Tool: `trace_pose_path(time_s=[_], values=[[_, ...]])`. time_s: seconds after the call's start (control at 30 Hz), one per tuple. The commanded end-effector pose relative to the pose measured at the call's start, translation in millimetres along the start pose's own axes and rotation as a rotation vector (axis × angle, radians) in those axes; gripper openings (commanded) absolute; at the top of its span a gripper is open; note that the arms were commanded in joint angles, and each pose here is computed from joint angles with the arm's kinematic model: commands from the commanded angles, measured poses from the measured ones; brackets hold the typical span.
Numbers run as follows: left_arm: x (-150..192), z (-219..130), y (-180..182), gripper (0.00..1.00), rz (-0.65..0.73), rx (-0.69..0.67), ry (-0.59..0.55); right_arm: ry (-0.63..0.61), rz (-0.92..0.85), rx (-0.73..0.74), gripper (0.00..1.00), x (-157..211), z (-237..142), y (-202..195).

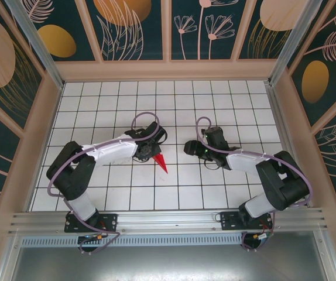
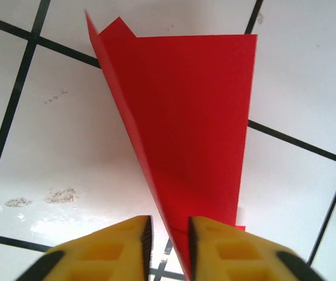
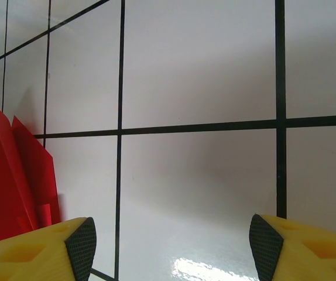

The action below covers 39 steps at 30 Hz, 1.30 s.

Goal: Fold a paper plane with a square sheet of paper (pick it up from the middle)
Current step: Move a paper plane to the center of the table.

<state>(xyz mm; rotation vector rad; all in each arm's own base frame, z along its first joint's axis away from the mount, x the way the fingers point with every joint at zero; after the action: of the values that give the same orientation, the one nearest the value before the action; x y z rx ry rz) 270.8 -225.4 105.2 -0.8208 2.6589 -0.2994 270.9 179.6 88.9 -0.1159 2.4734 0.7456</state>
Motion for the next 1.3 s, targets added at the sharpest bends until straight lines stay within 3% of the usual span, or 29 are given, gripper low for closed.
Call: trace_pose_path(time_s=[0.0, 0.2, 0.4, 0.57, 0.67, 0.87, 1.27], values=[[-1, -7, 0, 0.18, -0.045, 0.037, -0.012, -0.002, 0.024, -0.019, 0.72, -7, 1, 3], [-14, -31, -14, 0.01, -0.016, 0.120, -0.076, -0.018, 0.018, -0.031, 0.71, -16, -6, 10], [-26, -75, -52, 0.00, 0.076, 0.375, -0.110, -0.089, 0.027, -0.081, 0.71, -36, -27, 18], [-21, -85, -67, 0.00, 0.133, 0.569, -0.099, -0.175, 0.049, -0.117, 0.71, -55, -52, 22], [-17, -79, -73, 0.00, 0.162, 0.617, -0.088, -0.221, 0.035, -0.138, 0.71, -60, -65, 26], [8, -43, -79, 0.00, 0.201, 0.704, 0.052, -0.200, -0.017, -0.206, 0.67, -54, -63, 35], [32, 0, -65, 0.00, 0.202, 0.680, 0.180, -0.008, -0.095, -0.131, 0.37, -30, -11, 51]])
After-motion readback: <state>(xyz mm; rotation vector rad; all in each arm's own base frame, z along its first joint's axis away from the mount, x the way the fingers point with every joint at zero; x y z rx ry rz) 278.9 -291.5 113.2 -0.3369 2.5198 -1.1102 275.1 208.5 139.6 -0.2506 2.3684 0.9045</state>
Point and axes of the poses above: each hand's point on the last joint's axis, 136 mm out from that joint toward the fingers, its own z axis out along the fingers, its own y axis along the line the jaws close on, x = y × z, the point moved 6 cm from there along -z, back along the fingers, and after that the axes turned 10 degrees about -z, right-handed, at the moved point
